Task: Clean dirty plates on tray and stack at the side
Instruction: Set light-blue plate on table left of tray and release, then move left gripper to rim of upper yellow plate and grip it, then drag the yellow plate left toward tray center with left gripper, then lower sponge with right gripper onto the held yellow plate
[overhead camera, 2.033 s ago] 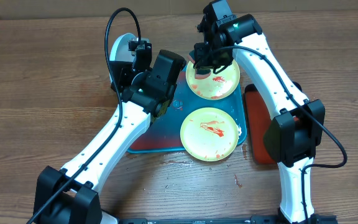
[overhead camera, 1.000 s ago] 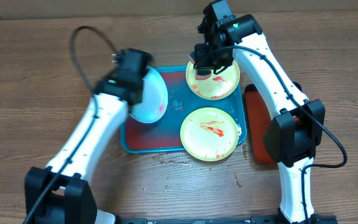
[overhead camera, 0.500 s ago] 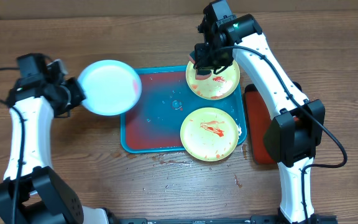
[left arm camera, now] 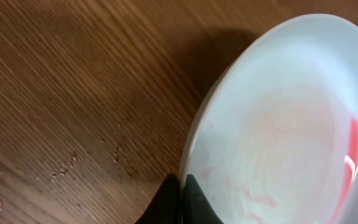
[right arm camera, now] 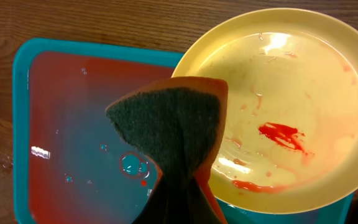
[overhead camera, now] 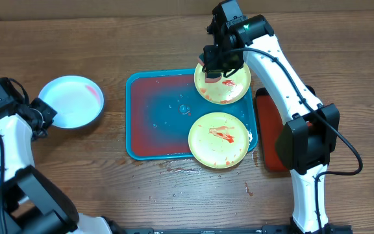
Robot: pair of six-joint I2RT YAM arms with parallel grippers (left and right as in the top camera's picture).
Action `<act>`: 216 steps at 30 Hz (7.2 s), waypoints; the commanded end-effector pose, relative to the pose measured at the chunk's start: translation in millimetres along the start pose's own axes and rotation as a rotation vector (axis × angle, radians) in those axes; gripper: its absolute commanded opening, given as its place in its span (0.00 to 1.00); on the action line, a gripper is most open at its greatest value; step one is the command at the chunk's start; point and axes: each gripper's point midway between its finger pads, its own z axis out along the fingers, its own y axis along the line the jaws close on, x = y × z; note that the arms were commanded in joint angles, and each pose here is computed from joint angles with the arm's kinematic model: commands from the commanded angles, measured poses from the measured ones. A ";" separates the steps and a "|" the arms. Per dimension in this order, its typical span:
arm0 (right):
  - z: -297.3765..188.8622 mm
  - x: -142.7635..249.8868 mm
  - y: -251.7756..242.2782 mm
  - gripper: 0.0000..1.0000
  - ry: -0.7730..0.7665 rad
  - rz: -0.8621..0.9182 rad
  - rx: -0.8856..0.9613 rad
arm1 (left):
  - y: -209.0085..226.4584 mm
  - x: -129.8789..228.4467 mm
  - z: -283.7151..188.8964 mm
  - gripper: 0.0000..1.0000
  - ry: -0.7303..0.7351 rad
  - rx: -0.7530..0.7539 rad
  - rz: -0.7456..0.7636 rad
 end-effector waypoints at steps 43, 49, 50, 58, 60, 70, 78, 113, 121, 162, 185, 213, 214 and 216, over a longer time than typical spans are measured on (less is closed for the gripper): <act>-37.1 -24.4 -71.3 0.04 -0.073 0.141 -0.002 | -209.1 59.0 -40.5 0.50 0.134 0.367 0.569; -40.3 -25.2 -79.3 0.04 -0.077 0.157 0.000 | -280.8 107.2 -34.9 0.49 0.135 0.465 0.641; -40.2 -24.7 -79.4 0.04 -0.074 0.158 0.001 | -292.1 116.4 -32.1 0.49 0.146 0.477 0.661; -40.2 -24.1 -79.5 0.04 -0.072 0.159 0.001 | -355.9 173.7 -17.5 0.52 0.278 0.512 0.790; -40.1 -23.3 -79.6 0.04 -0.069 0.160 0.002 | -365.4 184.4 -12.4 0.52 0.291 0.516 0.810; -40.0 -21.0 -79.8 0.04 -0.060 0.162 0.003 | -382.9 236.8 13.4 0.54 0.357 0.565 0.942; -39.9 -20.0 -79.8 0.04 -0.056 0.163 0.004 | -396.6 240.9 18.4 0.55 0.320 0.603 0.958; -39.9 -20.0 -79.9 0.04 -0.056 0.163 0.004 | -379.4 273.1 41.4 0.41 0.338 0.575 1.056; -40.0 -21.0 -79.8 0.04 -0.060 0.162 0.004 | -374.1 281.5 48.8 0.38 0.357 0.556 1.062; -33.1 -26.9 -46.9 0.04 -0.087 0.092 -0.024 | -256.3 173.7 33.3 0.05 0.447 0.139 0.831; -32.8 -24.1 -46.7 0.04 -0.076 0.094 -0.023 | -232.8 188.3 49.9 0.04 0.489 0.076 0.829; -32.4 -19.9 -43.9 0.04 -0.058 0.101 -0.038 | -218.9 211.9 58.3 0.33 0.567 0.085 0.805; -32.5 -19.9 -43.1 0.04 -0.057 0.101 -0.043 | -217.5 212.9 58.9 0.29 0.570 0.083 0.805; -32.6 -19.2 -38.8 0.04 -0.052 0.100 -0.068 | -214.7 216.2 61.5 0.19 0.576 0.080 0.806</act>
